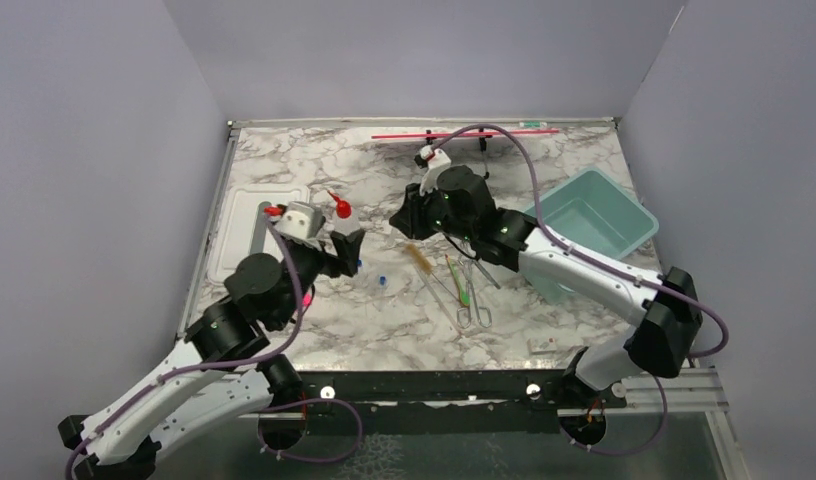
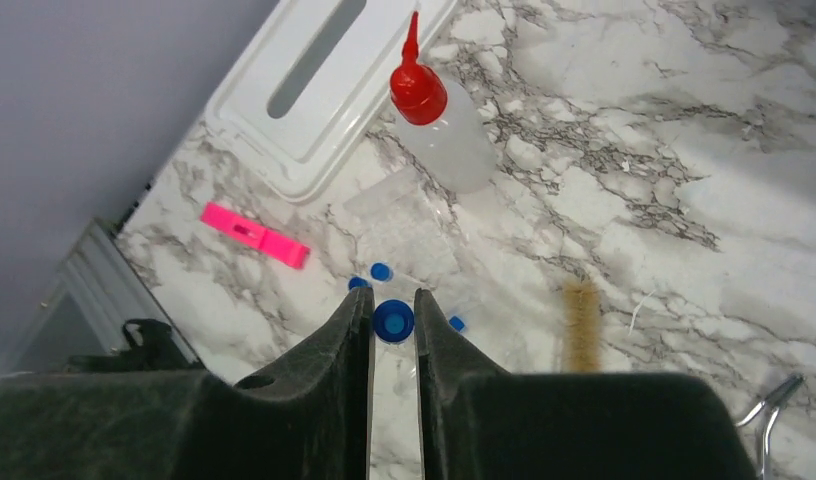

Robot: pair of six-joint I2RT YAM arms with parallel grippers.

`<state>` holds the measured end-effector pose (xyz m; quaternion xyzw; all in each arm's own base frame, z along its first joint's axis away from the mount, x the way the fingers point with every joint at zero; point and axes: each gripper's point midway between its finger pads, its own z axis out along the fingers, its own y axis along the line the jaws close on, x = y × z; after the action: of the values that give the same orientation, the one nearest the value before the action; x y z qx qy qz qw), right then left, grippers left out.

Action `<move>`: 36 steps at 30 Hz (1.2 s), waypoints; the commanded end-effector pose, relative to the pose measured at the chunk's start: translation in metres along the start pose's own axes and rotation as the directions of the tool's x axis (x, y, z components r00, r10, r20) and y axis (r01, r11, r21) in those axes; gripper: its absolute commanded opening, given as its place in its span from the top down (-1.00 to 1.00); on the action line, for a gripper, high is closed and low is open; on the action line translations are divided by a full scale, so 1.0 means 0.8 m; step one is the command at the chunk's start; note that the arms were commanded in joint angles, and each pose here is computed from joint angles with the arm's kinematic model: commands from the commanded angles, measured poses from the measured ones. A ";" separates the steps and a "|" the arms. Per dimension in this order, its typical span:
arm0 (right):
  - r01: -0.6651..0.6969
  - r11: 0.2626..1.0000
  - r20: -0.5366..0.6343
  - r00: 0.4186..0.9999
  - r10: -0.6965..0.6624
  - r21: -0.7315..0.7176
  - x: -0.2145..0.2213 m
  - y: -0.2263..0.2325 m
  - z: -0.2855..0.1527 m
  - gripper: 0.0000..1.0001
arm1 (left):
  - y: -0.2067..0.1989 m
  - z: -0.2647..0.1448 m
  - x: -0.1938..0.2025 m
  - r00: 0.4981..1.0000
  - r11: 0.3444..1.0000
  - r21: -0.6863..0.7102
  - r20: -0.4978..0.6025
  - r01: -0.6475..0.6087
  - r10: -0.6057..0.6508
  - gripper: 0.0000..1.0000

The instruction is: Organize the chemistry lab equipment

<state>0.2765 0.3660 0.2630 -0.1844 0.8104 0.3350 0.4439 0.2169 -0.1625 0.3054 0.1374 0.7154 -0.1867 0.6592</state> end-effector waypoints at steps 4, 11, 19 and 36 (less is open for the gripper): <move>0.302 0.930 0.161 0.949 -0.271 -0.211 0.009 0.024 0.065 0.58 | 0.063 -0.040 -0.101 0.991 0.964 -0.254 0.119 0.083 -0.054 -0.53; 0.518 0.781 0.249 0.855 -0.456 -0.350 0.049 0.040 0.098 0.65 | 0.059 -0.024 -0.173 0.987 0.946 -0.306 0.150 0.109 -0.065 -0.53; 0.619 0.623 0.262 0.778 -0.572 -0.478 0.103 0.045 0.120 0.74 | 0.016 0.001 -0.276 0.973 0.978 -0.188 0.226 0.096 -0.052 -0.52; 0.684 0.539 0.254 0.705 -0.662 -0.492 0.143 0.025 0.142 0.78 | 0.015 0.007 -0.284 0.974 0.979 -0.196 0.226 0.055 -0.009 -0.55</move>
<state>0.2685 0.4560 0.1311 -0.5816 0.5526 0.3614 0.4751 0.2488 -0.1441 0.5303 0.0276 0.6557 -0.1444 0.7406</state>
